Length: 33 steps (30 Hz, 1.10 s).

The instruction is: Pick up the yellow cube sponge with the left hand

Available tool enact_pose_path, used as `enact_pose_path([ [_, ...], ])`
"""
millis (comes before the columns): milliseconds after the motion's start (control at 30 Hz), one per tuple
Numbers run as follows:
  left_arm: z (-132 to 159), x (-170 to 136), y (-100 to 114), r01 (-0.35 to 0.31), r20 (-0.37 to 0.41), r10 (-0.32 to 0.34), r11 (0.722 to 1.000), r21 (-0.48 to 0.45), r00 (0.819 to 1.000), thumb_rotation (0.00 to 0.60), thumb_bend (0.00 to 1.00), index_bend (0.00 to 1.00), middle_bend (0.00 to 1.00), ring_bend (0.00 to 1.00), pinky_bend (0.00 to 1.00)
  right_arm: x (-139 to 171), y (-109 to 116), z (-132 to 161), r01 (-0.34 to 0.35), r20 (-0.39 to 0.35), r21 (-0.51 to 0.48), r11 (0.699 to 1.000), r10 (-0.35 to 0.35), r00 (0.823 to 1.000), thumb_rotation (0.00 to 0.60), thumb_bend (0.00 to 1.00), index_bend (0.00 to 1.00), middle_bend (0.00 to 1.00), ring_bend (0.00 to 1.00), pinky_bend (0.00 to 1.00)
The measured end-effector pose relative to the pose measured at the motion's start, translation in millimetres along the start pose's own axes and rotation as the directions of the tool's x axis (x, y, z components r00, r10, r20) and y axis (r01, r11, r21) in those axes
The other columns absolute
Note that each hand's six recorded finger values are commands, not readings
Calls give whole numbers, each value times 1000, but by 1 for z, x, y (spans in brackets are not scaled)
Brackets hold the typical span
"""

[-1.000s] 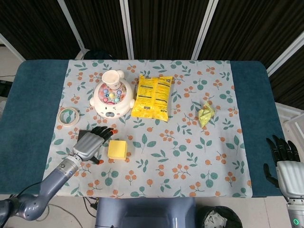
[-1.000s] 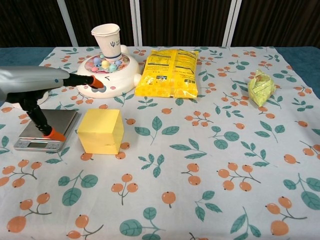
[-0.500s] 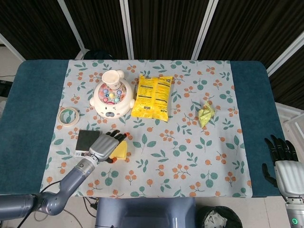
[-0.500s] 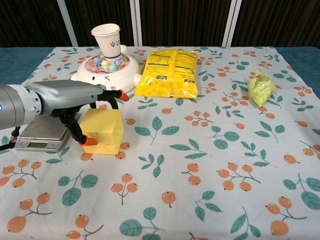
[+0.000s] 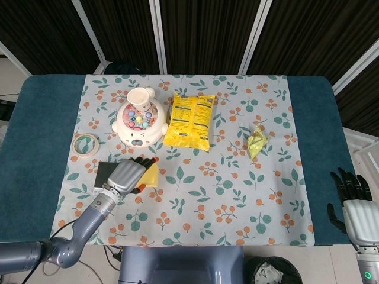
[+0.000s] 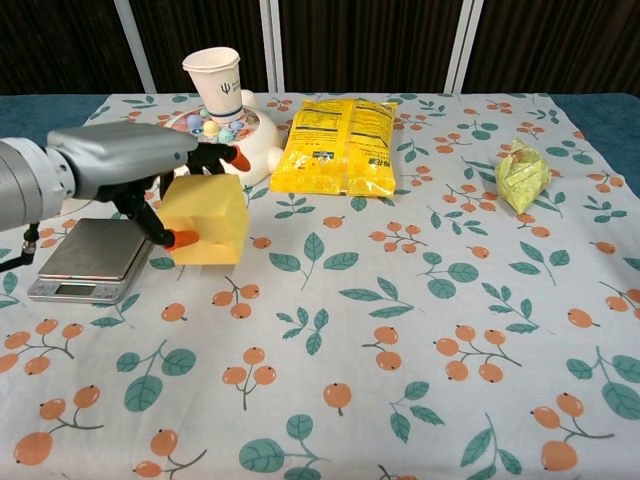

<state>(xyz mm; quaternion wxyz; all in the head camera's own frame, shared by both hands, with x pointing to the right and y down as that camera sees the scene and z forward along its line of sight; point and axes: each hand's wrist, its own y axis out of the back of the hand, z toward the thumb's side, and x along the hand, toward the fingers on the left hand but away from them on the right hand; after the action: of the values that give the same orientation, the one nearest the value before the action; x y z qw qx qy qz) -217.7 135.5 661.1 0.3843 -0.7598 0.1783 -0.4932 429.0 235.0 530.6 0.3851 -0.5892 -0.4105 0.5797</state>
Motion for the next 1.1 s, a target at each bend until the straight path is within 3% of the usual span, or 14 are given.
enact_pose_path([
  [200,-42,-24,33,-75,-70,76,997,19,995,600,393,141,356,254,401,0,-3,2,-9,-3,3,1000,9,1000,600,559,0,26,3,11],
  [367,-84,-54,43,-86,-129,89,996,27,988,600,391,141,349,248,390,1,-4,7,-10,-9,1,1000,10,1000,600,560,0,26,3,11],
  [733,-147,-85,13,-22,-172,18,1000,-17,985,600,378,141,337,242,376,2,-10,11,-25,-12,12,1000,25,1000,600,560,0,26,3,11],
  [933,-146,-80,-10,20,-145,-29,998,-64,989,600,366,141,335,242,376,2,-8,11,-18,-10,12,1000,18,1000,600,560,0,26,3,11],
  [1100,-133,-74,-18,22,-91,-28,997,-67,995,600,363,141,333,242,374,2,-6,9,-9,-2,8,1000,9,1000,600,560,0,26,3,11],
])
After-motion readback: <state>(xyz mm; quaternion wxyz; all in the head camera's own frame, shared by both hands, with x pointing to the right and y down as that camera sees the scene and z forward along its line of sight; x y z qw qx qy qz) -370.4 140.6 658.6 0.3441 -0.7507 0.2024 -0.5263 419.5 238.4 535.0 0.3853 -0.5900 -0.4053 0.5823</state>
